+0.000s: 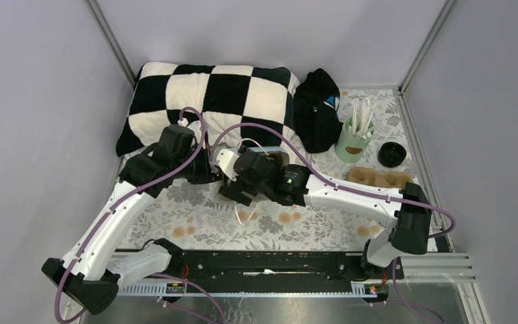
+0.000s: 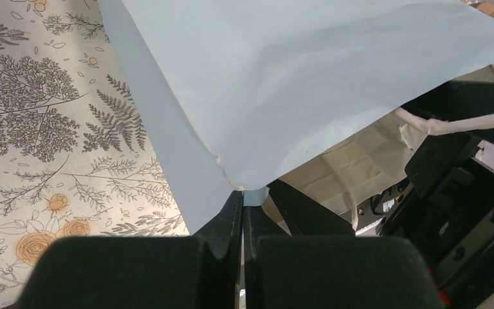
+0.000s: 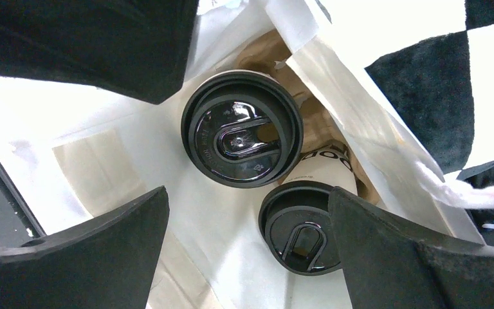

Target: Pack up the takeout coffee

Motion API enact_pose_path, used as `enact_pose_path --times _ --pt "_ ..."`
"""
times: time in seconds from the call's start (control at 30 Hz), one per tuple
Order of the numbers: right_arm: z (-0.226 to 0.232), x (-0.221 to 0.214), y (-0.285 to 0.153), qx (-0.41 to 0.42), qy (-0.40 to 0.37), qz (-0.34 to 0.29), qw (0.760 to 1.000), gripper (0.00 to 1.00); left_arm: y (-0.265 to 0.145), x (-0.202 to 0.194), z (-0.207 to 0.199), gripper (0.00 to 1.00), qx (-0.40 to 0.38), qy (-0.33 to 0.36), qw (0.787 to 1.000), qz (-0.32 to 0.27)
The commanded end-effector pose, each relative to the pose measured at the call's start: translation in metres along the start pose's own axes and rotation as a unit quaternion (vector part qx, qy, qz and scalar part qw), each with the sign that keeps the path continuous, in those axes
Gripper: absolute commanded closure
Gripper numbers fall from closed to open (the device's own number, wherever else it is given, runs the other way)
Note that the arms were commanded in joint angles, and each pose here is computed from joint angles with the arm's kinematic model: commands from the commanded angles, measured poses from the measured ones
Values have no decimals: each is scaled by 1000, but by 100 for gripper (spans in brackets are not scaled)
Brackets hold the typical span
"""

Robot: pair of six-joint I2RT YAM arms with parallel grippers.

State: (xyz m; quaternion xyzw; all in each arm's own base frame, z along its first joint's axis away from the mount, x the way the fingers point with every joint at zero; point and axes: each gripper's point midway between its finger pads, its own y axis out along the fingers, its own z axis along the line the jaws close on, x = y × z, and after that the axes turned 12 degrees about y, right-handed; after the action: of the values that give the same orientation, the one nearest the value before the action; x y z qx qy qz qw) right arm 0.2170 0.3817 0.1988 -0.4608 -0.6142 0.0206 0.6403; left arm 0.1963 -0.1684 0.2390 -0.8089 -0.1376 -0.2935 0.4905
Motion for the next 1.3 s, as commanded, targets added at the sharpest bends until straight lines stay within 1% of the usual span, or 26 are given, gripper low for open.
enact_pose_path --times 0.0,0.63,0.8,1.13,1.2,1.27 --pt "2 26 -23 15 16 -36 999 0 -8 15 -3 100 1 -6 1000 -20" --pt "-13 58 -64 4 41 -62 997 0 -8 15 3 100 15 -19 1000 -11" --pt "-19 77 -81 0 55 -81 995 0 -9 15 3 100 19 -23 1000 -8" --pt "-36 127 -131 -4 105 -149 983 0 -10 20 4 100 31 -35 999 0" --pt "-43 135 -142 -14 118 -162 979 0 -11 23 3 100 31 -39 999 -1" --pt "-57 140 -151 -48 143 -170 974 0 -11 24 2 100 32 -43 999 1"
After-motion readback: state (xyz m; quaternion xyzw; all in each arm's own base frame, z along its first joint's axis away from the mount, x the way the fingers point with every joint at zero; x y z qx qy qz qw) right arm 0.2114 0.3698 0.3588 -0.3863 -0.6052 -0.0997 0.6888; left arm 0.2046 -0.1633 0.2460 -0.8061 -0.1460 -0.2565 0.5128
